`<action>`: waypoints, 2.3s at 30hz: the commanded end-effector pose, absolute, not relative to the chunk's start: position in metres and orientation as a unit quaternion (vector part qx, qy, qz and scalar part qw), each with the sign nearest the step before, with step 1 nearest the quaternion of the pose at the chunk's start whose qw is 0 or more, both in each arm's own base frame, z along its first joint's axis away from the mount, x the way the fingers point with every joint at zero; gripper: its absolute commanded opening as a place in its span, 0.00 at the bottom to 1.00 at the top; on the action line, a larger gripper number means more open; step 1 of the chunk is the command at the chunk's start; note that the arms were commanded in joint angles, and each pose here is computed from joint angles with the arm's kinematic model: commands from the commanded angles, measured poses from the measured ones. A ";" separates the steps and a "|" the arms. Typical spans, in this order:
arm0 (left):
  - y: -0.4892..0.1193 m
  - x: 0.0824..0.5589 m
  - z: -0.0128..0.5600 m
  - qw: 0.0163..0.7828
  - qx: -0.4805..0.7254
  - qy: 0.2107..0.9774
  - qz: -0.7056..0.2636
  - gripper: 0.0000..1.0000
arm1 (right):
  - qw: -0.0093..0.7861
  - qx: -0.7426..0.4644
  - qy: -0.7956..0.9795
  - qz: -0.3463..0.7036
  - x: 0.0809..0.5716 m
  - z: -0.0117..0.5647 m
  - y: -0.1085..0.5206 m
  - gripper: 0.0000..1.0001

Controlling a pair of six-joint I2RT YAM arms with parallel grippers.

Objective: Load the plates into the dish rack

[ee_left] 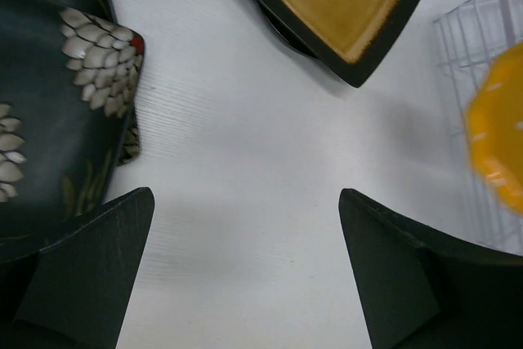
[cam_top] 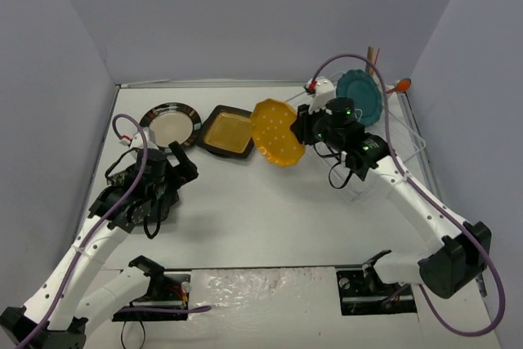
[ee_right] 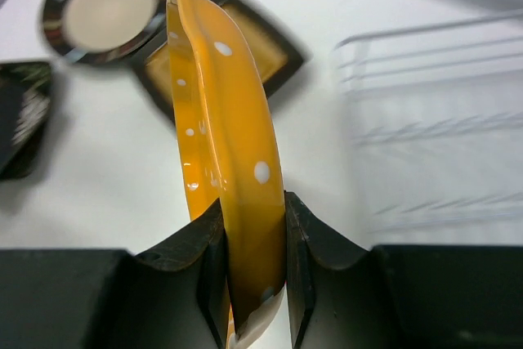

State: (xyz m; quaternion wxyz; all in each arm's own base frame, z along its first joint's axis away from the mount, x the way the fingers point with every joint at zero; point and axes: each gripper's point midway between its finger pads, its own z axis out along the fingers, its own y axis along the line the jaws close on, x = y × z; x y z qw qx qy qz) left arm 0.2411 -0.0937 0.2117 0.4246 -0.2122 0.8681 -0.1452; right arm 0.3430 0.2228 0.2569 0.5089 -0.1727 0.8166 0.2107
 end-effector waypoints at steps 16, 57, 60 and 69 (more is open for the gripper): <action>-0.046 0.253 0.230 0.498 -0.018 0.867 0.029 0.97 | 0.653 -0.191 0.706 -0.196 0.479 0.393 0.022 0.00; -0.040 0.269 0.194 0.485 -0.030 0.872 0.060 0.97 | 0.616 -0.207 0.742 -0.165 0.553 0.292 -0.008 0.01; -0.040 0.270 0.194 0.484 -0.030 0.872 0.061 0.97 | 0.612 -0.200 0.750 -0.156 0.554 0.281 -0.012 0.06; -0.039 0.270 0.194 0.483 -0.031 0.873 0.061 0.97 | 0.608 -0.192 0.761 -0.122 0.560 0.262 -0.008 0.18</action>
